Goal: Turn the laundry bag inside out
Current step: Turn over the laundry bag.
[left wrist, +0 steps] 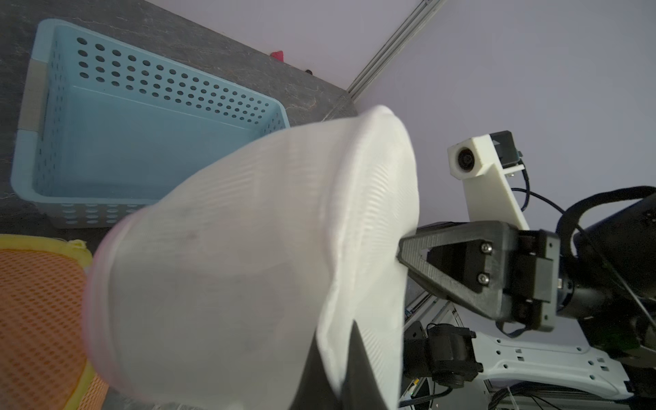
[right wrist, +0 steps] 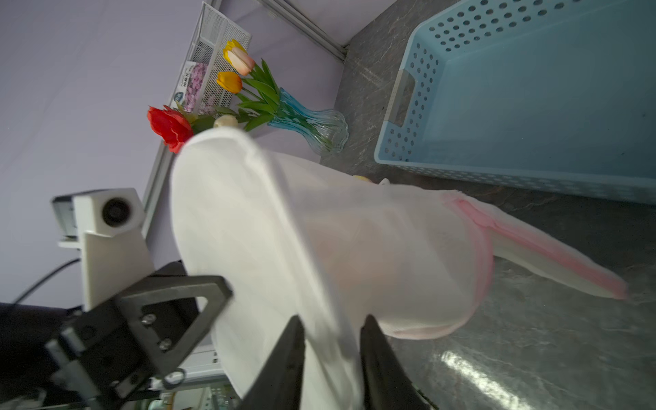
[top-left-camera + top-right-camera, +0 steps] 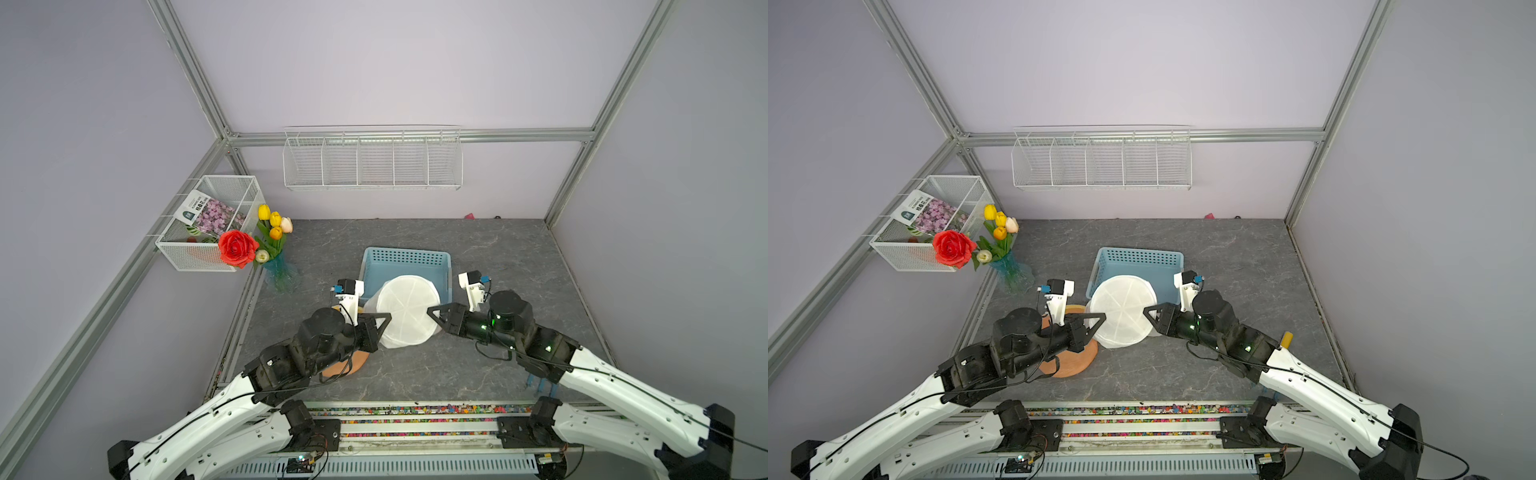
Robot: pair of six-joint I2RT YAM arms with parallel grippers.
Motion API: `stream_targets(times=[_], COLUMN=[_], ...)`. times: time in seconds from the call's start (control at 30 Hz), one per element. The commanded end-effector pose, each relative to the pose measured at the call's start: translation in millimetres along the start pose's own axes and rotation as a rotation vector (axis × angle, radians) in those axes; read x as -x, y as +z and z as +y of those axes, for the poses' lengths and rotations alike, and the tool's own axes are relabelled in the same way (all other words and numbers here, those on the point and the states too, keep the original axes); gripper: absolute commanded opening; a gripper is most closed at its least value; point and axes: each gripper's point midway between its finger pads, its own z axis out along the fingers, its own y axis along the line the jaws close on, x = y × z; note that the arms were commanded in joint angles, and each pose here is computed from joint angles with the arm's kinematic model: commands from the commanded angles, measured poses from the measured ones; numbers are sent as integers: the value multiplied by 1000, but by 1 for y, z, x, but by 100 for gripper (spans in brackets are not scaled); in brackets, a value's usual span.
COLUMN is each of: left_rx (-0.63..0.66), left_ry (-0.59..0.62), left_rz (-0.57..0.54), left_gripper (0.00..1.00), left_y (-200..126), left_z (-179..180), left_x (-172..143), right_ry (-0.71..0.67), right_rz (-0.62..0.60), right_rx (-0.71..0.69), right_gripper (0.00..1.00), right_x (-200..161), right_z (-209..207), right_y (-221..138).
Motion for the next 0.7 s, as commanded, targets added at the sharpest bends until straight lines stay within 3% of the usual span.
stream_targets(times=[0.0,0.17,0.33,0.43,0.57,0.67], left_rx=[106,167,219,220,209,200], left_ry=[-58,-112,-121,-127,-129,-133], left_rz=[60,48,34,40,50,52], left_gripper=[0,0,0,0,0,0], left_y=[-4,-9,-11,-6,-1,0], left_z=[3,2,3,0,-3,-4], left_x=[3,16,25,26,27,26], right_ry=[-223,-534,-741,-922,-1199,-1321], right_rz=[29,-48,-94,-69,-71,-146], right_rx=[-108,-214,-155,-88,-167,-261], right_gripper=[50,59,59,59,58,58], right_x=[-4,-6,-9,-27,-41,-33], right_z=[-16,-23,10,43,74,88], right_y=[-10,-35,-55,-46,-23,-12])
